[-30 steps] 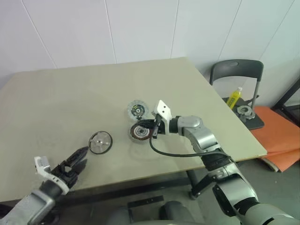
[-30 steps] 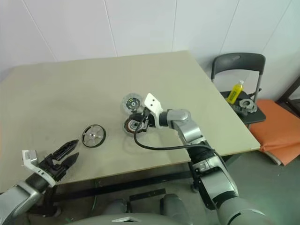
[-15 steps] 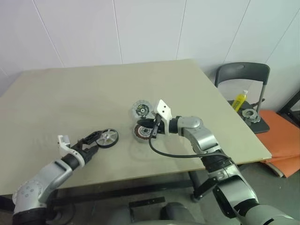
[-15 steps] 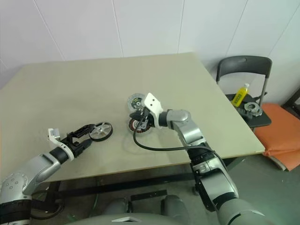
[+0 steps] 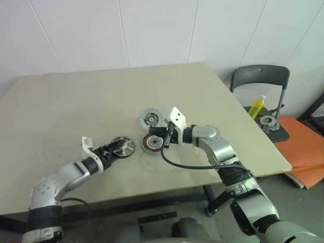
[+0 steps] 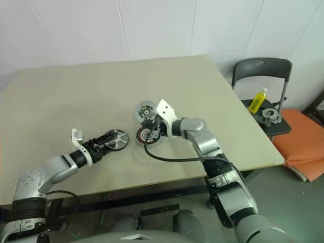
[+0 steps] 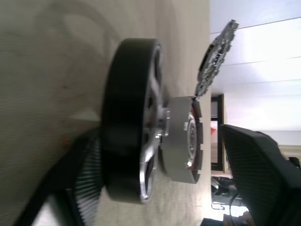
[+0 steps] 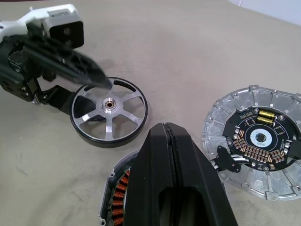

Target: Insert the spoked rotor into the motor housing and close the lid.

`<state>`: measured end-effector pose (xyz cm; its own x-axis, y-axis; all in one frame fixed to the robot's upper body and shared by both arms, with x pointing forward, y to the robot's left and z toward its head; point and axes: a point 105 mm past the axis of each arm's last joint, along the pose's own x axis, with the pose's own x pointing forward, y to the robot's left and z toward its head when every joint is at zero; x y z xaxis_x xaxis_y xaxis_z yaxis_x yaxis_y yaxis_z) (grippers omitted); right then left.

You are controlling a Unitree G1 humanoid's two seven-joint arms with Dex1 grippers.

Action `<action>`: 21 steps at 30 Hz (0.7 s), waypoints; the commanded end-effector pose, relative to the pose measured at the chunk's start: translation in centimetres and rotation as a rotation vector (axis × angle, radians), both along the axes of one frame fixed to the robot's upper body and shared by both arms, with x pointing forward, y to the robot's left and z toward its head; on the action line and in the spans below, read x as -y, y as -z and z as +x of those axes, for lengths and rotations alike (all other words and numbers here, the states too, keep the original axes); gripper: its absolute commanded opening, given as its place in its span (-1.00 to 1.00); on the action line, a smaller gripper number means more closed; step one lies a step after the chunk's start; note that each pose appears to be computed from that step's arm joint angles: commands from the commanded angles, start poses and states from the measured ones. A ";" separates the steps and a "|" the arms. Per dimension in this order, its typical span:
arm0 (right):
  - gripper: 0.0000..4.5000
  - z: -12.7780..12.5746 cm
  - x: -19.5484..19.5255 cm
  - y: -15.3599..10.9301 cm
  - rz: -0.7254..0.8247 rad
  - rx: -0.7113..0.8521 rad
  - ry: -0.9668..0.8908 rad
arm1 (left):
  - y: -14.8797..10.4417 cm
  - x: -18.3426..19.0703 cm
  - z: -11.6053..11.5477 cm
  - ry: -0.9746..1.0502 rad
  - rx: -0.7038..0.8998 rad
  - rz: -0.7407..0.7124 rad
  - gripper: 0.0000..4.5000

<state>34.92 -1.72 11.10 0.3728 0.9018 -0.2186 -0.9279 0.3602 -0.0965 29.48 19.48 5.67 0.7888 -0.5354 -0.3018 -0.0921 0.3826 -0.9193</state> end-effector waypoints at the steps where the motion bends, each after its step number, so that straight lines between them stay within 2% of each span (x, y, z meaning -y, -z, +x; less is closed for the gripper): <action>1: -1.00 0.4 0.3 -1.7 0.030 0.044 0.007 | -0.1 -0.9 -0.1 -0.021 0.016 0.019 0.18; 5: -1.00 0.2 0.7 -2.0 0.040 0.033 -0.007 | -0.1 -0.8 -0.1 -0.022 0.023 0.014 -0.45; 8: -1.00 -0.7 1.5 -2.1 0.028 0.011 -0.070 | -0.6 -0.3 0.1 -0.015 0.048 -0.011 -0.80; 12: -1.00 -2.1 3.5 -1.2 -0.061 -0.024 -0.131 | -2.3 0.6 0.5 -0.001 0.106 -0.071 -0.80; 15: -1.00 -2.7 6.4 0.5 -0.195 -0.059 -0.130 | -4.9 1.5 1.1 0.026 0.188 -0.134 -0.80; 21: -1.00 -3.3 8.6 2.1 -0.287 -0.101 -0.107 | -7.1 3.7 1.9 0.109 0.241 -0.209 -0.80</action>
<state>31.69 -10.99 7.98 0.2489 0.8237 -0.5095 -0.9627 0.2682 -0.0367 31.34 16.76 11.18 0.7871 -0.6149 -0.0498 0.1078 0.2167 -0.9703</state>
